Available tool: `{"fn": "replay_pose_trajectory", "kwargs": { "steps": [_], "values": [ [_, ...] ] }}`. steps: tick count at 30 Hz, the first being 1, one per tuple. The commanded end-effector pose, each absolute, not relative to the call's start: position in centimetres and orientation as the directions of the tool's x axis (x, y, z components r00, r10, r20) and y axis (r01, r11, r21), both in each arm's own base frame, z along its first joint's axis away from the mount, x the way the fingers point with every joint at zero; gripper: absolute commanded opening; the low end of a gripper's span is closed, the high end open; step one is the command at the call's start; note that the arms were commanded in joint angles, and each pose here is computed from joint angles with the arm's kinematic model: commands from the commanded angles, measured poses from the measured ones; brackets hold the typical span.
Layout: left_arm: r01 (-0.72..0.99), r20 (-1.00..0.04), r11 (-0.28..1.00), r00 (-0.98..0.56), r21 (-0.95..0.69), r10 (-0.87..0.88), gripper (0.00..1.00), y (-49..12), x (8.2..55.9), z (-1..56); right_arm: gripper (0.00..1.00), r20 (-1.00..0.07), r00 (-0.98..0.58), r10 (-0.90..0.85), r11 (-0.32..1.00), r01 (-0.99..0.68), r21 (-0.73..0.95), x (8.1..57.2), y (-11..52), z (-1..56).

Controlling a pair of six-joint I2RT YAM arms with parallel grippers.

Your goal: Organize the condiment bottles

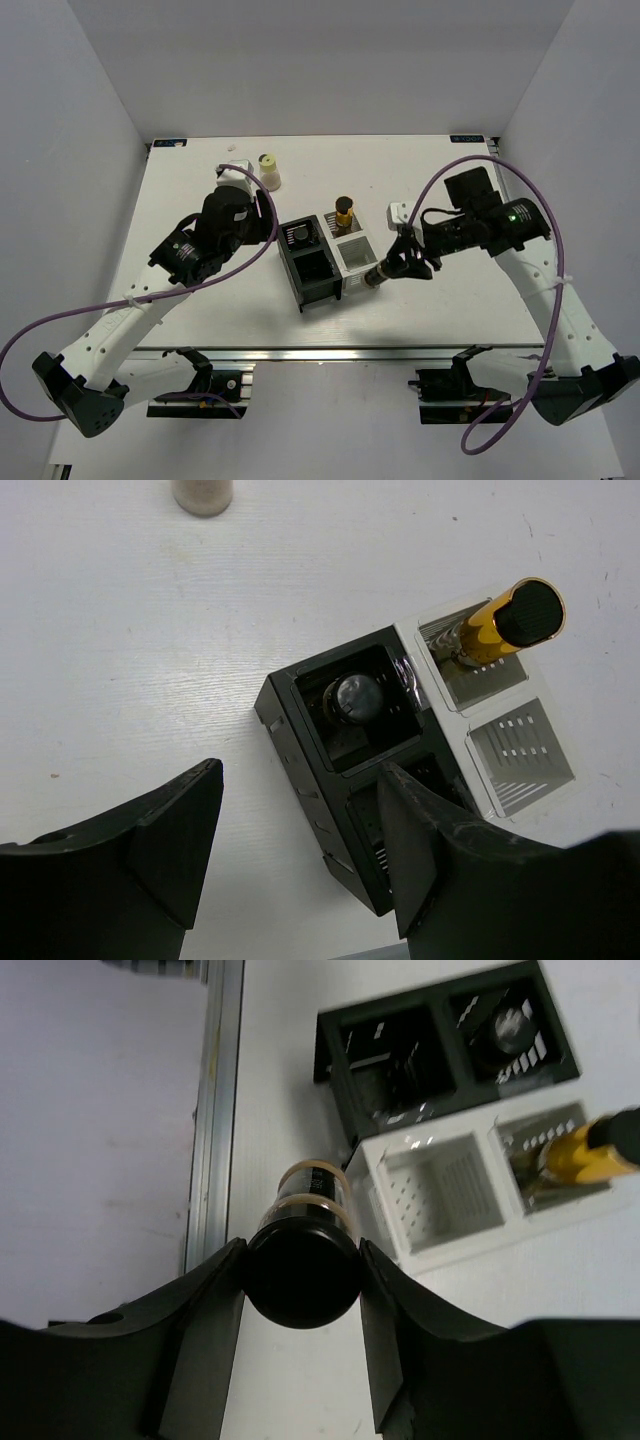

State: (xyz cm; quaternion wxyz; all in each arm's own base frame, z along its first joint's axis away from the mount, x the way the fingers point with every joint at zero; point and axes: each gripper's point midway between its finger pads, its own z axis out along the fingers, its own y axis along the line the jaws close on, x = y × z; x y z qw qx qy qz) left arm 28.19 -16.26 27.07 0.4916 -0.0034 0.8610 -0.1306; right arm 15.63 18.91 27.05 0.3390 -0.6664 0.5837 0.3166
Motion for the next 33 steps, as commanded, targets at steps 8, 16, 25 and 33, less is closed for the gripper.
{"fn": "replay_pose_trajectory", "kwargs": {
  "steps": [8,16,25,33],
  "values": [
    [0.082,-0.867,0.967,-0.467,-0.24,-0.175,0.73,-14.7,27.5,28.7,0.0,-0.95,0.059,-0.307,-0.031,-0.998,-0.052,20.2,29.5,34.0],
    [0.045,-0.867,0.96,-0.444,-0.275,-0.228,0.73,-13.3,26.3,29.3,0.0,-0.944,-0.019,-0.33,0.023,-1.0,0.013,23.8,34.9,32.5],
    [0.029,-0.862,0.958,-0.445,-0.285,-0.243,0.73,-12.7,25.6,28.9,0.0,-0.929,-0.054,-0.367,0.048,-0.998,0.039,26.2,36.5,30.2],
    [0.029,-0.862,0.959,-0.447,-0.282,-0.24,0.73,-12.8,25.8,28.6,0.0,-0.916,-0.076,-0.394,0.055,-0.997,0.059,27.3,37.2,28.5]
  ]
}}
